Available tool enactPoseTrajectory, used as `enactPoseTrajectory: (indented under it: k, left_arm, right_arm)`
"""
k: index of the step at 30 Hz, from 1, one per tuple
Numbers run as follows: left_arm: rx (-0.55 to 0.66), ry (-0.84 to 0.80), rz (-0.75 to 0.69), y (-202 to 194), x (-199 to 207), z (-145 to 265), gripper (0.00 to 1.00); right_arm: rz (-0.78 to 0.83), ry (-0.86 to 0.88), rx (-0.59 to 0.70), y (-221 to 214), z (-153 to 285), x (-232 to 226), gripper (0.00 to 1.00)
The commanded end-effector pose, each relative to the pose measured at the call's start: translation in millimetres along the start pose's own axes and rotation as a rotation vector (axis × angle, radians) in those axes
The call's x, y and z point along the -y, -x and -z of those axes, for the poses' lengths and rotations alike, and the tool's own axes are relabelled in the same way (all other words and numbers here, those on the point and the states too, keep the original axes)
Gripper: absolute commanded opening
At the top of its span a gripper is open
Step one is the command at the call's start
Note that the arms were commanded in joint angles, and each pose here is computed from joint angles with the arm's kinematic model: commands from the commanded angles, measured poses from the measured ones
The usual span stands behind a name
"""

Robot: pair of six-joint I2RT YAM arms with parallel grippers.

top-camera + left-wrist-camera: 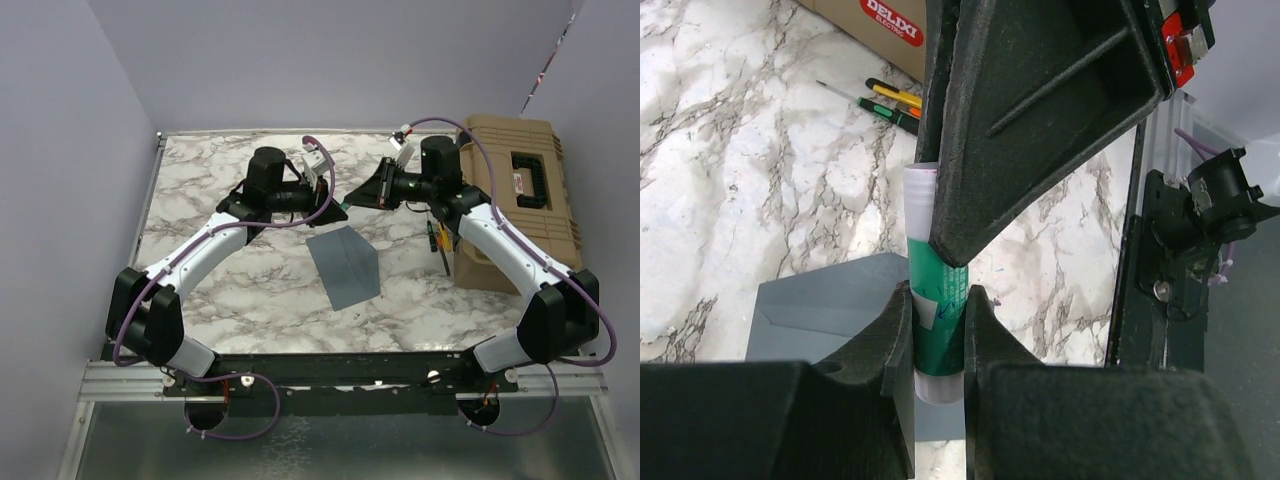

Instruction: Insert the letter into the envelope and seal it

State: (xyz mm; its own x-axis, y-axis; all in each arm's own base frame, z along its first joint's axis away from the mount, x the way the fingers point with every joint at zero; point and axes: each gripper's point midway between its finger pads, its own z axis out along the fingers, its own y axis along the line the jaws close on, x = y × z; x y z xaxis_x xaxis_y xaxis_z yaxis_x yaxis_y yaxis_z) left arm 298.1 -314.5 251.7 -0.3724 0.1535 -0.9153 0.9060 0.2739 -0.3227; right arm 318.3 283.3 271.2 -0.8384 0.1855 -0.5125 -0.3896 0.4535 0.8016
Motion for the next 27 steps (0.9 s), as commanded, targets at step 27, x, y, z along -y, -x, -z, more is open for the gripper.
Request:
enactPoseTrajectory:
  k: [27]
  left_arm:
    - [-0.022,0.105,0.079,-38.2,12.0,28.7,0.0]
  right_arm:
    - [0.294,-0.583,0.167,59.2,62.9,98.3,0.0]
